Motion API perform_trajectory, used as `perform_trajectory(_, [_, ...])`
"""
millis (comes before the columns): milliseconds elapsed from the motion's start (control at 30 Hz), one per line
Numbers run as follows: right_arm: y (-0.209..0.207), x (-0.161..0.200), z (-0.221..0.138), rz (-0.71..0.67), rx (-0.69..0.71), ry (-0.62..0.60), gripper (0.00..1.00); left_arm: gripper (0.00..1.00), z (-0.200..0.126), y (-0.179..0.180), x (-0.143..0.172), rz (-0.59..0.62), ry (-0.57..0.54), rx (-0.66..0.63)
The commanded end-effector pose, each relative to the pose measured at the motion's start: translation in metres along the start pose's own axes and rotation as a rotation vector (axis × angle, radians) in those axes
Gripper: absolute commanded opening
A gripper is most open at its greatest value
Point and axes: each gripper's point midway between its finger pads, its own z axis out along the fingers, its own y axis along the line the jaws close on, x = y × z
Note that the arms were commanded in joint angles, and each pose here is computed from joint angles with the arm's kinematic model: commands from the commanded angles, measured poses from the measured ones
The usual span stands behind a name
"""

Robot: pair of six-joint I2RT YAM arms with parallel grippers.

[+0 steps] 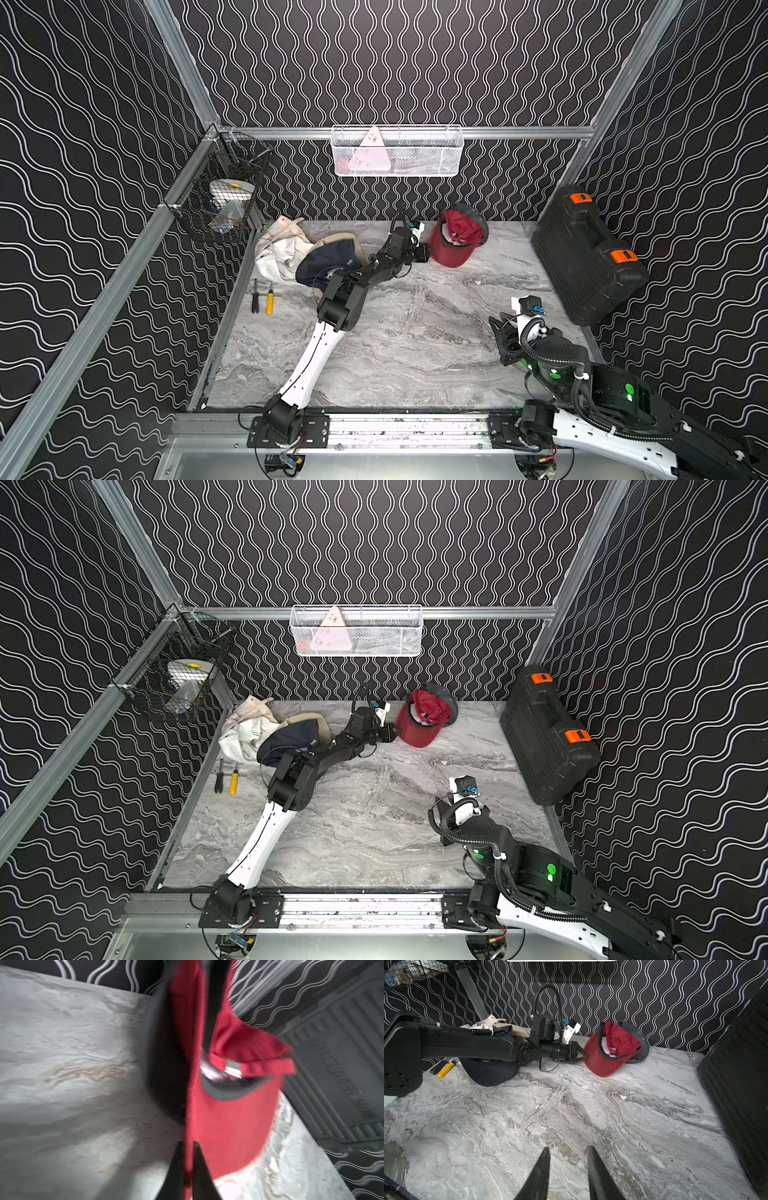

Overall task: Open the adjustable buckle of the baseball cap
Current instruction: Pick up the baseball cap.

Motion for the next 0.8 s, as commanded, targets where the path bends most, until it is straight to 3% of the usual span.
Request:
perform_trajectory(0, [-0.002, -0.001, 0.000, 0.000, 0.010, -0.011, 0.32, 0.00, -0.010, -0.010, -0.018, 0.008, -0.054, 0.008])
perform_trajectory(300, [-0.001, -0.003, -0.001, 0.006, 0.007, -0.015, 0.32, 0.00, -0.054, -0.042, -0.034, 0.053, -0.088, 0.001])
perform_trajectory(767, [-0.017, -0.008, -0.001, 0.034, 0.110, -0.018, 0.40, 0.00, -0.163, -0.104, 0.015, 0.211, -0.061, -0.073])
